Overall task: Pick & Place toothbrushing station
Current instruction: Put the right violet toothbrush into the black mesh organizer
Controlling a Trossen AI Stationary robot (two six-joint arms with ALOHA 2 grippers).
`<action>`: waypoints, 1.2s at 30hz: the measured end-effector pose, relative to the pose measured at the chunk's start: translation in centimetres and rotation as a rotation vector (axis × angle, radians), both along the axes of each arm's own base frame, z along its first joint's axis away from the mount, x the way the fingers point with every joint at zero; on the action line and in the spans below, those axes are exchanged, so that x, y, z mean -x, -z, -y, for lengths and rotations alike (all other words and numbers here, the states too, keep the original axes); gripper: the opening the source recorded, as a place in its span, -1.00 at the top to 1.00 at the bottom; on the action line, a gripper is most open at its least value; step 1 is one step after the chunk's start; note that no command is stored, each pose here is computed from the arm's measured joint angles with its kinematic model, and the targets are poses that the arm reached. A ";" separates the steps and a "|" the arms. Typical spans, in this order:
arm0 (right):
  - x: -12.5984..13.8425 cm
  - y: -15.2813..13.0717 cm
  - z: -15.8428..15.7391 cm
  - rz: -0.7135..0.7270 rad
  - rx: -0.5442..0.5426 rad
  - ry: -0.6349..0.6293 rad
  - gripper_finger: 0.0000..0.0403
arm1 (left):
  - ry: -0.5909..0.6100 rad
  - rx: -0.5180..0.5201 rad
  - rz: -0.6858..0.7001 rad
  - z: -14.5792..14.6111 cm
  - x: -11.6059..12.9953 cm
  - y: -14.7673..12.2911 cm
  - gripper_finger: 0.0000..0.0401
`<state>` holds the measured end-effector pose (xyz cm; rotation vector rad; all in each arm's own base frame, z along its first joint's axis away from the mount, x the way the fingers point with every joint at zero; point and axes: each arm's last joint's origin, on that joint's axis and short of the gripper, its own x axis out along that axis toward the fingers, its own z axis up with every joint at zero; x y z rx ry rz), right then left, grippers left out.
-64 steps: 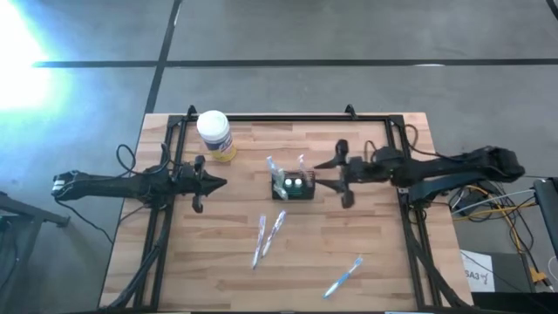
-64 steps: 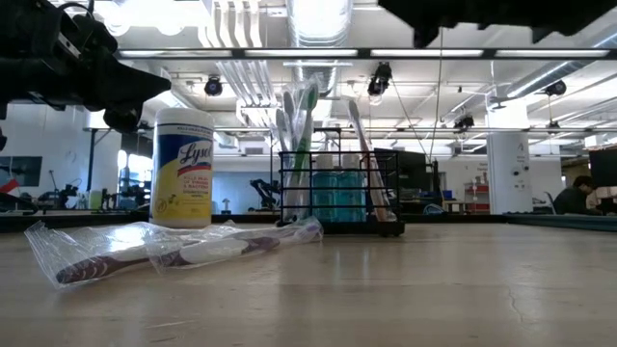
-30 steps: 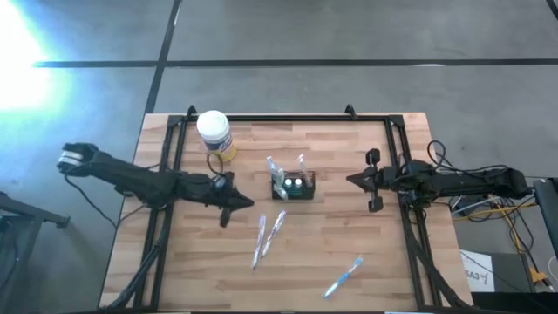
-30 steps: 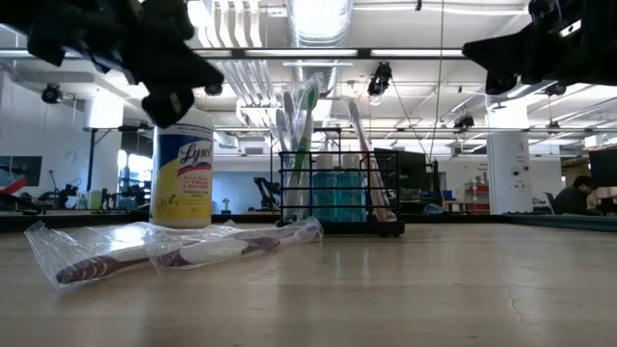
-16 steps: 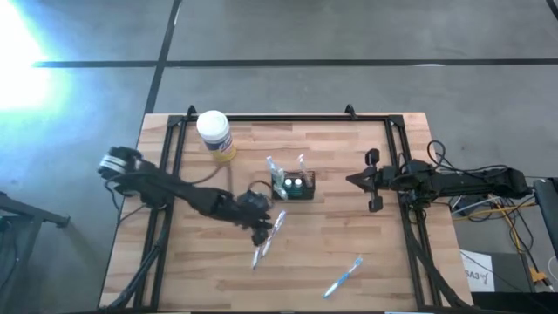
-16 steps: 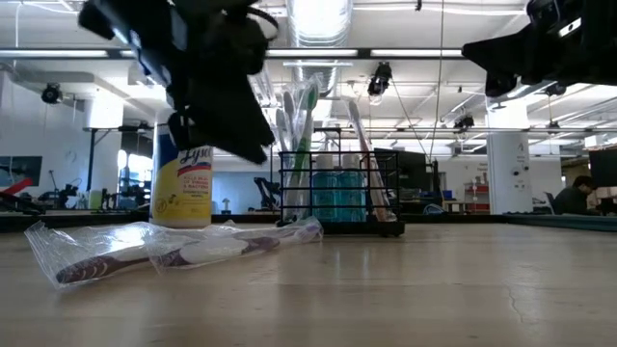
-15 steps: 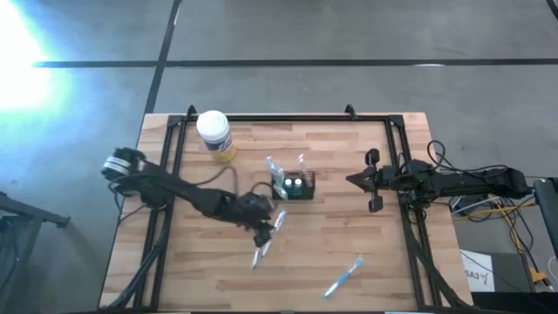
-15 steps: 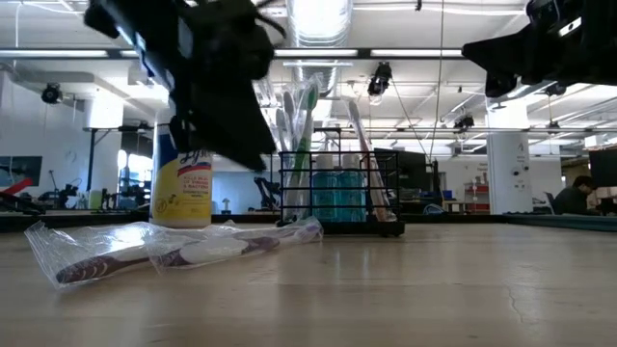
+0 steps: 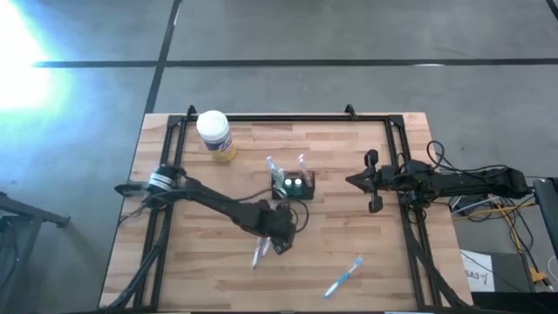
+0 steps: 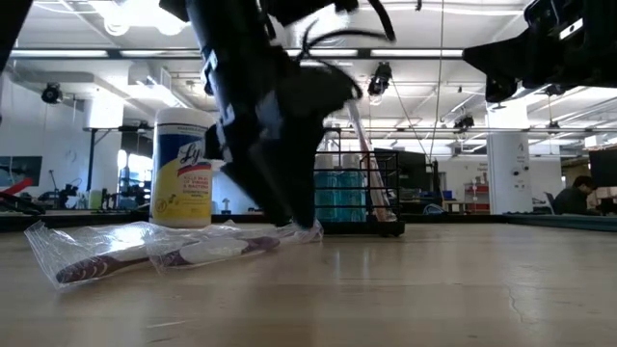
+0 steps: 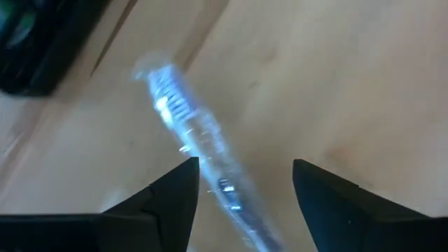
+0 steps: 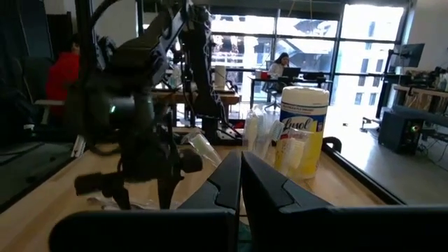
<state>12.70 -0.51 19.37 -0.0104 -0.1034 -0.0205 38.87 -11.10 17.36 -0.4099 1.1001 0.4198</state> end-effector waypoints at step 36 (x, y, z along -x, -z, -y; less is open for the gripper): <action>0.0 0.1 0.0 -0.003 0.000 0.000 0.96 | 0.164 -0.101 0.000 2.0 0.0 -1.4 0.96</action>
